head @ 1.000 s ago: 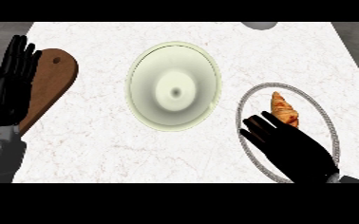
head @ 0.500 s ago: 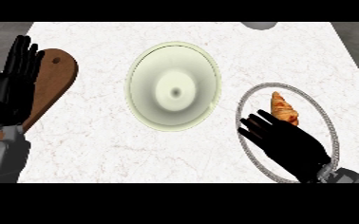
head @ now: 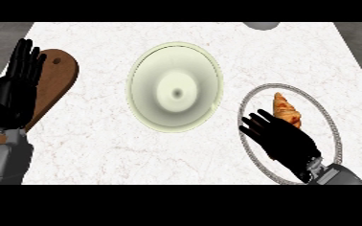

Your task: Pick the sweet potato from the placemat and place it in the bowl

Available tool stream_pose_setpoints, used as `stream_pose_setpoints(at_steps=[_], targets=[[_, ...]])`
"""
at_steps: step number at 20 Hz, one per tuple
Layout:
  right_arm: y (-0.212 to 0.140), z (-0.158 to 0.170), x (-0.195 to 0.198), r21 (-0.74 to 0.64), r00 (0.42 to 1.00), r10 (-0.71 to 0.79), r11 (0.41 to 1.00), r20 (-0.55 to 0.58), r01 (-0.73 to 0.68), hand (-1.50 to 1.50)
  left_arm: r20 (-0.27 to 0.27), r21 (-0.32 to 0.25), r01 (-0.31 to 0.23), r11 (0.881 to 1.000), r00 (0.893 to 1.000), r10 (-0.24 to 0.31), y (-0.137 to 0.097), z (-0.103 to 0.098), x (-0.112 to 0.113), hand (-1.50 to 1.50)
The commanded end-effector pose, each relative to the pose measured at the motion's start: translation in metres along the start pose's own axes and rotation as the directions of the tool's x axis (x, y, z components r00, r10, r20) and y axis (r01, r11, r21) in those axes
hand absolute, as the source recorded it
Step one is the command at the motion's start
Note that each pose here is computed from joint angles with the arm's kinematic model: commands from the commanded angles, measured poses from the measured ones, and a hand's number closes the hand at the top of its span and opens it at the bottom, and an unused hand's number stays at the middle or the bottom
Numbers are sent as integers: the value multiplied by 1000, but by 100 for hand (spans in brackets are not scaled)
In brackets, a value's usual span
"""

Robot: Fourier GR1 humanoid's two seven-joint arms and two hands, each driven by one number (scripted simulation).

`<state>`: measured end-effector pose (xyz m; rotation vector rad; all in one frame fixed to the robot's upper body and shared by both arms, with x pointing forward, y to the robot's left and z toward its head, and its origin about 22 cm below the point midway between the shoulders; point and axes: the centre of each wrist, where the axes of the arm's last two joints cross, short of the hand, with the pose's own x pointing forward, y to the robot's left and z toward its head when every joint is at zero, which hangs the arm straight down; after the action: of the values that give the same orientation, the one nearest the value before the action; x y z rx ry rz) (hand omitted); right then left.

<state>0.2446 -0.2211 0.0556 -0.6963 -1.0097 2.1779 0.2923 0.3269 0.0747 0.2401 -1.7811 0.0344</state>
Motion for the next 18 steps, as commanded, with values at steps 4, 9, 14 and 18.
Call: stream_pose_setpoints(at_steps=[4, 9, 14, 18], targets=[[27, -13, -18, 29, 1000, 9, 1000, -29, -8, -150, 0, -9, -9, 1000, 1000, 9, -8, 7, 2, 0], [21, -27, -15, 21, 996, -13, 1000, -91, 15, -150, 6, -7, 14, 1000, 1000, -14, 11, 0, 13, 0], [19, -22, -27, 18, 996, 29, 999, -88, -28, -150, 1, 2, -17, 1000, 1000, 17, 13, -13, 19, 0], [14, -26, -29, -79, 1000, 15, 997, 0, -15, 150, 14, -6, 0, 1000, 1000, 0, 20, 11, -3, 0]])
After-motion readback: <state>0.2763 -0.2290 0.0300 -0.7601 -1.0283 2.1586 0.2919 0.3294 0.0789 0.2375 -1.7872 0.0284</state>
